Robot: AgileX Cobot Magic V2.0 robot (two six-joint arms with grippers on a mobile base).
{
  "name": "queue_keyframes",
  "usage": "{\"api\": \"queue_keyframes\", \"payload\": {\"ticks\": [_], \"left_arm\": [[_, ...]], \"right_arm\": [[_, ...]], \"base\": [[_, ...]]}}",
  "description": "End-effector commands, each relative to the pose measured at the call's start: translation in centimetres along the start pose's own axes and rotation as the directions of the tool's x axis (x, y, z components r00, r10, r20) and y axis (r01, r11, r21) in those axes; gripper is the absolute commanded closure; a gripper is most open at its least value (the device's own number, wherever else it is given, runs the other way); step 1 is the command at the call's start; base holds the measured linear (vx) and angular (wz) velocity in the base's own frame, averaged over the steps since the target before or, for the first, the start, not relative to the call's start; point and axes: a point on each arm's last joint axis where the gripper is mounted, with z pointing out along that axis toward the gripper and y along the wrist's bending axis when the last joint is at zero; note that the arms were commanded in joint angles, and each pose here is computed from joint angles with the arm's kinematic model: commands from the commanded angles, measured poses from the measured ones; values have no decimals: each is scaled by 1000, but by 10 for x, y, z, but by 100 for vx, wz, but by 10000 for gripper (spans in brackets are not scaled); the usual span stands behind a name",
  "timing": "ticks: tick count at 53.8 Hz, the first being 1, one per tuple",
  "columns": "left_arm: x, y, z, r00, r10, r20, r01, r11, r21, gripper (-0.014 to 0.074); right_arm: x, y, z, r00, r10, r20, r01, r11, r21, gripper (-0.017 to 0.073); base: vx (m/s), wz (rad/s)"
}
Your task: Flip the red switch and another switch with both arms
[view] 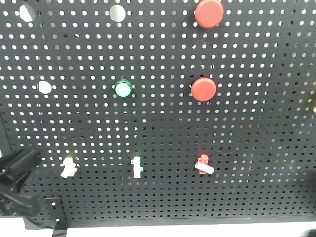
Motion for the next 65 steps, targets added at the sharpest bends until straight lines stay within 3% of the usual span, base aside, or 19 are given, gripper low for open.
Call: {"api": "queue_keyframes", "payload": {"ticks": [1,12,22,45,65], "left_arm": [[-18,-1,-3,995,-14,102,13,1000,7,591],[-18,-1,-3,994,-19,104,18,1000,6,591],[-19,-1,-3,994,-19,106,18,1000,6,591],[-21,-1,-3,992,-19,127,18,1000,7,591],[-21,-1,-3,991,-18,135,17,1000,7,591]], "right_arm": [[-16,18,23,990,13,140,1,995,-99,567],[-14,44,78,984,56,169,-23,982,-187,567],[-14,49,110,984,58,169,-25,981,-190,567],[-7,53,123,992,34,122,-8,978,-210,567],[11,54,131,999,49,24,-43,978,-204,567]], "base": [[0,0],[0,0],[0,0],[0,0],[0,0]]}}
